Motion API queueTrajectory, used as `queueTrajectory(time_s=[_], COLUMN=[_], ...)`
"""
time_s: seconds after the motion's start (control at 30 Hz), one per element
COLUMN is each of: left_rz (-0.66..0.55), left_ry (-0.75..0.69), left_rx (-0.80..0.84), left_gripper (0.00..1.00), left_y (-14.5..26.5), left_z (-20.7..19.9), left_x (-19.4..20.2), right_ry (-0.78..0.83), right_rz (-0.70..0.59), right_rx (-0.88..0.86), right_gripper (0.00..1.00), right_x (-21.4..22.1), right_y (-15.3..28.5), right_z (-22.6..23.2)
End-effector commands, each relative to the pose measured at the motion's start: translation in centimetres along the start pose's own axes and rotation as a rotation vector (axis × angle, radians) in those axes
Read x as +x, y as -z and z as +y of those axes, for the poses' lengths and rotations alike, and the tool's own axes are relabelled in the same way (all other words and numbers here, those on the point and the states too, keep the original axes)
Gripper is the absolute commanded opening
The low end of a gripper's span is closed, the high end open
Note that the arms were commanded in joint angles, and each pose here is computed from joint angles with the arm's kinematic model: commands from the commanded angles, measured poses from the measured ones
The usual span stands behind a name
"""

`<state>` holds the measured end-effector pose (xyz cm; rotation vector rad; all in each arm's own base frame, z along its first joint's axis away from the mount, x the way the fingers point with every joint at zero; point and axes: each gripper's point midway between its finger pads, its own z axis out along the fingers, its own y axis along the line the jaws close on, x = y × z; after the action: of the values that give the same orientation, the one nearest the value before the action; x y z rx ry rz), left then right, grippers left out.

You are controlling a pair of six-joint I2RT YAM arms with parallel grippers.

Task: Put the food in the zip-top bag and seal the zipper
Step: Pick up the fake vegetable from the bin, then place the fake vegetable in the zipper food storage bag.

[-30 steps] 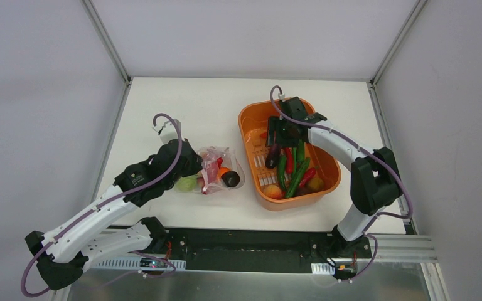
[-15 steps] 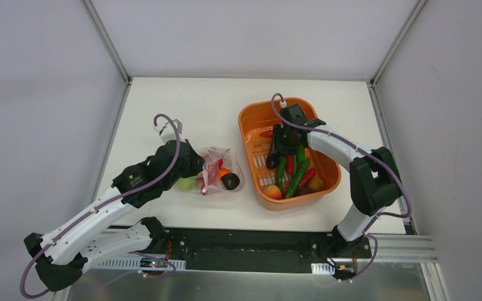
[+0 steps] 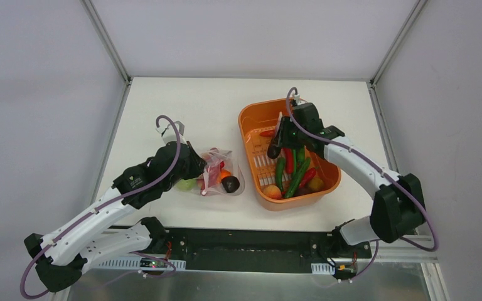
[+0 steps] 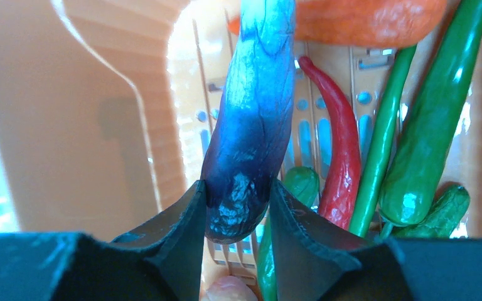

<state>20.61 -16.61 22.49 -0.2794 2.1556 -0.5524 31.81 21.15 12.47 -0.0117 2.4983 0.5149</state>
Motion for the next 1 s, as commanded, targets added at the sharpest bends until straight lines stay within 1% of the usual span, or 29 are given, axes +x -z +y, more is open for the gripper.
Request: queueTrajectory(time_s=[0.0,0.2,0.3,0.4,0.47,0.57,0.67,0.8,0.87,0.97], left_rz=[-0.027,-0.049,-0.076,-0.102,-0.118,-0.127,-0.119,-0.126,-0.097,-0.072], left_ry=[0.008,-0.009,0.008,0.019,0.029,0.056,0.06,0.059,0.062,0.108], left_rx=[0.044,0.099,0.128,0.146,0.166,0.132,0.165,0.154,0.147,0.172], left_gripper=[0.0,0.0,0.0,0.0,0.0,0.0,0.0,0.0,0.0,0.0], left_y=[0.5,1.2,1.5,1.4,1.0,0.6,0.9,0.9,0.6,-0.1], left_z=[-1.1,-3.1,-4.2,-4.7,-5.0,-4.3,-5.1,-5.3,-5.5,-6.1], left_x=[-1.3,-3.1,-4.2,-4.7,-4.8,-4.6,-4.7,-5.2,-4.7,-3.6], right_ry=[-0.039,-0.09,-0.124,-0.149,-0.164,-0.182,-0.145,-0.053,-0.021,0.053], right_rz=[-0.213,-0.362,-0.41,-0.441,-0.444,-0.422,-0.406,-0.406,-0.417,-0.423], right_rx=[-0.073,-0.176,-0.229,-0.324,-0.391,-0.519,-0.63,-0.692,-0.718,-0.742], right_gripper=[0.24,0.24,0.24,0.24,0.24,0.24,0.25,0.24,0.24,0.24], right_x=[-4.3,-6.7,-7.5,-7.4,-6.7,-5.0,-3.4,-0.1,0.9,2.1], right_y=[3.4,7.3,9.3,11.1,12.1,13.7,15.5,16.8,17.2,18.0], right_z=[1.8,3.6,4.6,5.8,6.5,8.1,10.3,13.3,14.3,15.6])
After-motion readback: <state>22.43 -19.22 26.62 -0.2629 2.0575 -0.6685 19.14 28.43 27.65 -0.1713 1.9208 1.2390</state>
